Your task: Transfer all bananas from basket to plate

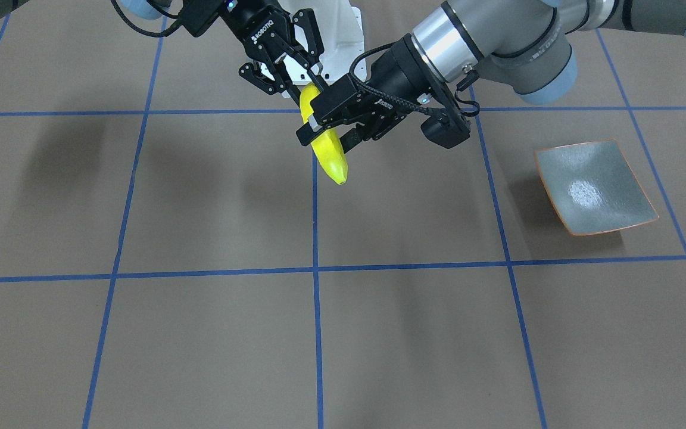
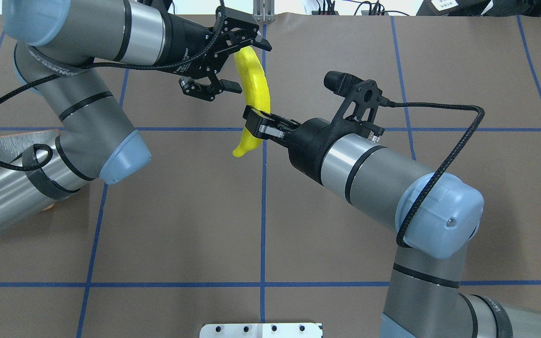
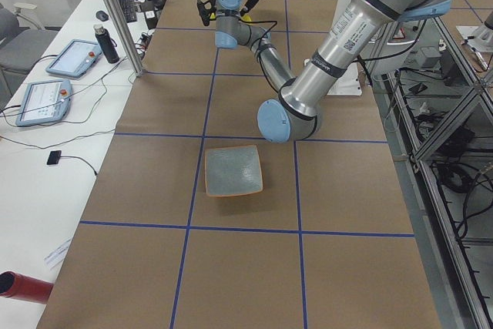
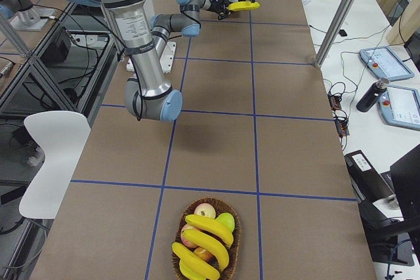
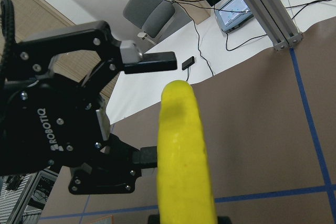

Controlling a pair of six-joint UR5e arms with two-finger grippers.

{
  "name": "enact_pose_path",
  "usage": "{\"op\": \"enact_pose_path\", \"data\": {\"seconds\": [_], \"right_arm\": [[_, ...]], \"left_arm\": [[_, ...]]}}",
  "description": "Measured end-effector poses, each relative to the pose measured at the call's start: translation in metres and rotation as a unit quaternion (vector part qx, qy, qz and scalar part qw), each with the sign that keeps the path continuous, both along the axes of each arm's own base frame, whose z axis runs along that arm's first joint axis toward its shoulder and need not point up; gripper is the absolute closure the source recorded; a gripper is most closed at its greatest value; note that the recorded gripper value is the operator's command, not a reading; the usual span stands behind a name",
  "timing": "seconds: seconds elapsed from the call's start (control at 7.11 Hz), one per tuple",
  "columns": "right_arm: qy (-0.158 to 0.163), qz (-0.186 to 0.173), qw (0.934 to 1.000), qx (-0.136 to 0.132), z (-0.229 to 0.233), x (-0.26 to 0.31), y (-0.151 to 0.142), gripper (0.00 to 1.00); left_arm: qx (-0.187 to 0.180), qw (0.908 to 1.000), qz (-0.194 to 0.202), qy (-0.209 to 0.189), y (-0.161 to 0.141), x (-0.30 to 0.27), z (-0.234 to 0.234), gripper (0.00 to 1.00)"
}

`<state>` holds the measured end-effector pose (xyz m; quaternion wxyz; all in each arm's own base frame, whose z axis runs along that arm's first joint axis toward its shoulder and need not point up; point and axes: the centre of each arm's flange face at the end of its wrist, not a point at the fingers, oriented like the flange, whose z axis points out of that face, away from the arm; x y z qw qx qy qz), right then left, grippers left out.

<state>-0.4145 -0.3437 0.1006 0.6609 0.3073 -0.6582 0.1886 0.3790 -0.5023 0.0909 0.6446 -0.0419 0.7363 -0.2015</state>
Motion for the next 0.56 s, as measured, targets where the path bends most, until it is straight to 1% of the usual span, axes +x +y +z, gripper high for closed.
{"op": "enact_pose_path", "data": {"seconds": [0.14,0.28,0.42,0.56], "right_arm": [[-0.001,0.000,1.0000,0.002,-0.0018,0.0003,0.0002,1.00],[-0.001,0.000,1.0000,0.003,-0.0026,0.0002,0.0004,1.00],[0.000,0.000,1.0000,0.003,-0.0026,-0.0001,0.0003,1.00],[0.001,0.000,1.0000,0.004,-0.0024,-0.0004,0.0003,0.62]], "left_arm": [[0.003,1.0000,0.007,0.002,0.0059,0.0066,0.0001,0.31],[0.005,0.9999,0.010,0.004,0.0098,0.0111,0.0001,0.86],[0.006,0.9999,0.010,0.005,0.0114,0.0133,0.0004,1.00],[0.006,0.9999,0.009,0.004,0.0116,0.0141,0.0014,1.00]]}}
